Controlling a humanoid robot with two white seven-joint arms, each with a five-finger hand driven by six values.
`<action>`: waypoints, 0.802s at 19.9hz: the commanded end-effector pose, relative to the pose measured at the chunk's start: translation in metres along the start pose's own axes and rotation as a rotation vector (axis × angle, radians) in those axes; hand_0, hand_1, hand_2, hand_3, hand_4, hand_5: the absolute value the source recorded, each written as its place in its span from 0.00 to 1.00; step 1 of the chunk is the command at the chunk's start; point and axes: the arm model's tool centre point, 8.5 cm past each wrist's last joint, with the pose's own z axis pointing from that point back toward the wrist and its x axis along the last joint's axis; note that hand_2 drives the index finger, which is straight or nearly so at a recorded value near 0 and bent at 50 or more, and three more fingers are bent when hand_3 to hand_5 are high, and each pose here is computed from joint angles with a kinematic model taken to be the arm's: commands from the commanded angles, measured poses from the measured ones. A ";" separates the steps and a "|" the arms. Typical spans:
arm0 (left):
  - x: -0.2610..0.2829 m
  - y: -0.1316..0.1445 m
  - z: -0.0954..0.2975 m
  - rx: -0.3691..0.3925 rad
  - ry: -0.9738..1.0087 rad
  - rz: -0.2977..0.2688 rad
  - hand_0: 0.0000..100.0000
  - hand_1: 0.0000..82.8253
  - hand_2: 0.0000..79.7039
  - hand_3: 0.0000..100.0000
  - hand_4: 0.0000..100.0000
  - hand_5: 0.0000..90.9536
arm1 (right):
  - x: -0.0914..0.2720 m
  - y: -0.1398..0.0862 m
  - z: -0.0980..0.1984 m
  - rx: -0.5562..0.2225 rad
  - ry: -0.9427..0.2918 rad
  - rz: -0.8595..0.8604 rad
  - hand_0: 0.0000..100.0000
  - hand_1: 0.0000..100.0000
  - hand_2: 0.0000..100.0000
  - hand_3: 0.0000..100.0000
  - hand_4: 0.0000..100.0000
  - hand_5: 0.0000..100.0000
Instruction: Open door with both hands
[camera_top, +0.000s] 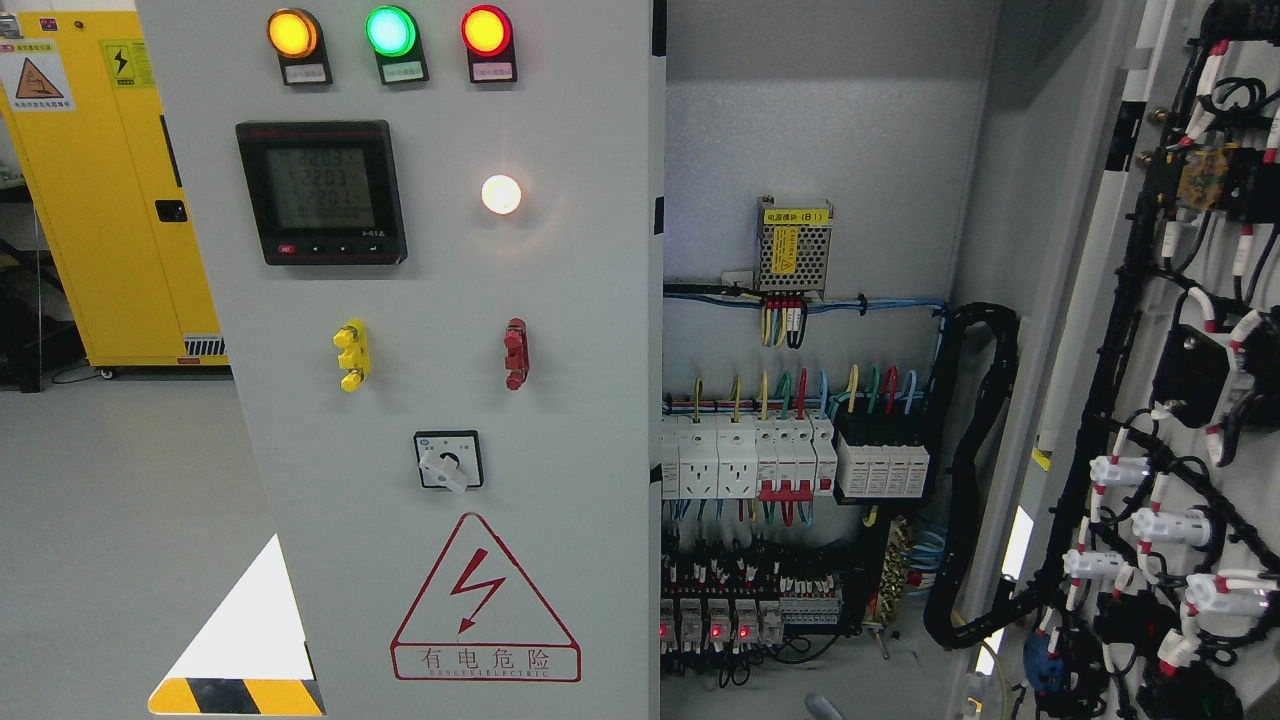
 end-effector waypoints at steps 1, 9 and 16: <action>-0.002 -0.013 -0.001 -0.020 0.004 0.008 0.12 0.67 0.00 0.00 0.00 0.00 | 0.044 0.024 -0.049 0.079 -0.138 0.026 0.00 0.50 0.04 0.00 0.00 0.00; -0.001 -0.014 -0.001 -0.022 0.005 0.018 0.12 0.67 0.00 0.00 0.00 0.00 | 0.061 0.038 -0.119 0.106 -0.145 0.034 0.00 0.50 0.04 0.00 0.00 0.00; -0.001 -0.014 -0.001 -0.024 0.005 0.018 0.12 0.67 0.00 0.00 0.00 0.00 | 0.068 0.043 -0.158 0.123 -0.098 0.058 0.00 0.50 0.04 0.00 0.00 0.00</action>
